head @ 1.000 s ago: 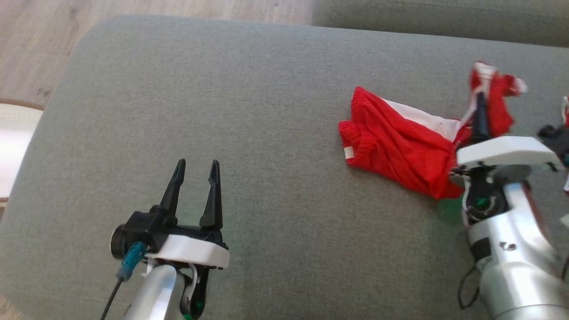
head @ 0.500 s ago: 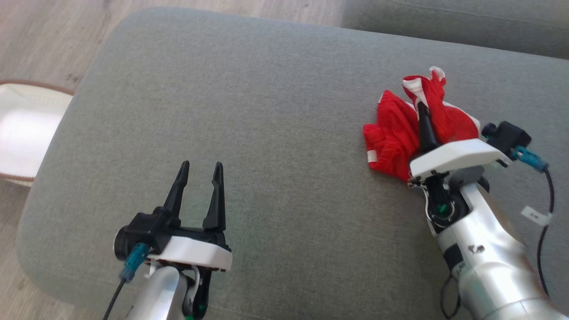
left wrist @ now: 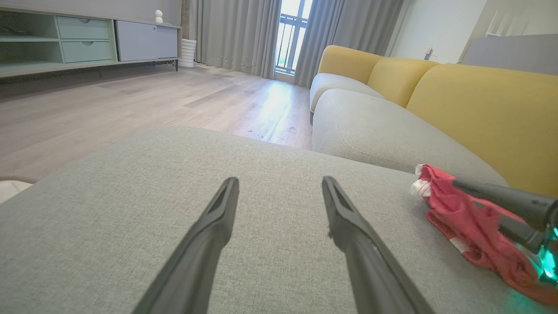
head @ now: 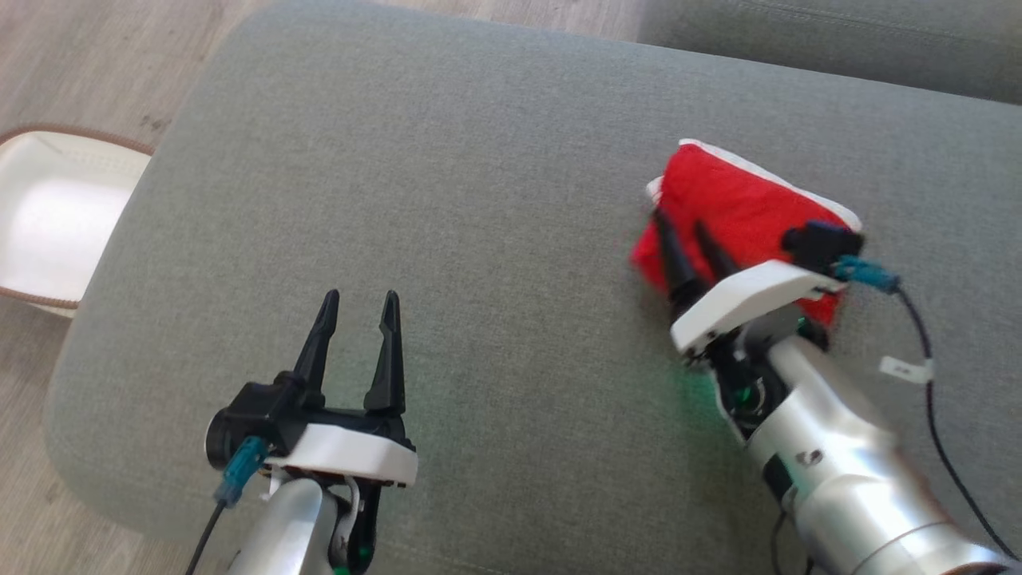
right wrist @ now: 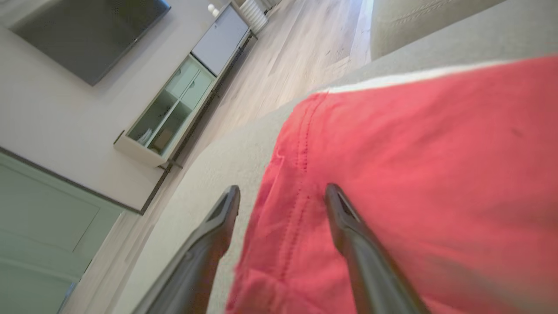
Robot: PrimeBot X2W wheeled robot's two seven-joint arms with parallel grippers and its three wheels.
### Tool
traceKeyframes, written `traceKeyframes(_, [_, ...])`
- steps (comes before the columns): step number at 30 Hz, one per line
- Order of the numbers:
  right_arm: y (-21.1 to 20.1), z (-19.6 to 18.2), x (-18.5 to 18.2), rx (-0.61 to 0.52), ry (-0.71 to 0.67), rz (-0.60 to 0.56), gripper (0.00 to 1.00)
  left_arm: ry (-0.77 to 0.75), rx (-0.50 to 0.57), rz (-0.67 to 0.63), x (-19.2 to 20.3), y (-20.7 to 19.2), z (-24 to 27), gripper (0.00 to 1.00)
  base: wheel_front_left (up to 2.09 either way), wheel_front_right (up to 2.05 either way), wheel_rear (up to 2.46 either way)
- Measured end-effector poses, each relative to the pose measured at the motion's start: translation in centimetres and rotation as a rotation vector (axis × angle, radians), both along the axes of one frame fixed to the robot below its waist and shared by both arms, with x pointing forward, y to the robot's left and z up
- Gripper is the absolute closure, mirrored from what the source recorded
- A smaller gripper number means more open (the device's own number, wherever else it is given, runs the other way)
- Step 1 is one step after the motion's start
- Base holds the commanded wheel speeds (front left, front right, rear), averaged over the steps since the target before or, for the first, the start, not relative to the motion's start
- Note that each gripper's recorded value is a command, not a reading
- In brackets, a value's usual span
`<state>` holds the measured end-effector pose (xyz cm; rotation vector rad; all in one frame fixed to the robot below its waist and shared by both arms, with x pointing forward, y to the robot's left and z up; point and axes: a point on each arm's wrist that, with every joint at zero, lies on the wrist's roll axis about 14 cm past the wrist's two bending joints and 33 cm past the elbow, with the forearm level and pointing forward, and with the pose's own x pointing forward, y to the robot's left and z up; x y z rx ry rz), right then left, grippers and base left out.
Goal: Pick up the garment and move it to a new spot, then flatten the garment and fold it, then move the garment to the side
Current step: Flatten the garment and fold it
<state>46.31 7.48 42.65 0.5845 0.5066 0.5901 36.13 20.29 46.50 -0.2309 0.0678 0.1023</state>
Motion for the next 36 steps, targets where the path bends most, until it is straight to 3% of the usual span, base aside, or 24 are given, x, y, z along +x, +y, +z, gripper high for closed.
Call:
traceKeyframes(6, [1.1,-1.2,-3.4,-0.056,0.04,0.121,0.0,-0.016,-0.004,-0.019,0.5,-0.7,0.4,0.0,0.0,0.0,0.0])
traceKeyframes(12, [0.2,0.4,-3.7,-0.046,-0.022,0.104,0.0,-0.028,-0.015,-0.054,1.0,-1.9,0.6,0.0,0.0,0.0,0.0])
traceKeyframes(19, [-4.0,3.6,-1.5,-0.111,-0.246,-0.007,0.0,-0.09,-0.029,-0.121,2.4,-3.9,2.3,0.0,0.0,0.0,0.0])
traceKeyframes(27, [-15.3,8.4,1.6,-0.257,-0.479,-0.277,0.0,-0.223,-0.054,-0.219,4.2,-6.9,6.4,0.0,0.0,0.0,0.0])
traceKeyframes(31, [-18.6,8.9,0.3,-0.305,-0.529,-0.366,0.0,-0.249,-0.062,-0.258,4.6,-8.2,7.2,0.0,0.0,0.0,0.0])
traceKeyframes(36, [-21.5,6.2,-3.7,-0.39,-0.497,-0.448,0.0,-0.26,-0.053,-0.295,5.0,-9.4,7.5,0.0,0.0,0.0,0.0])
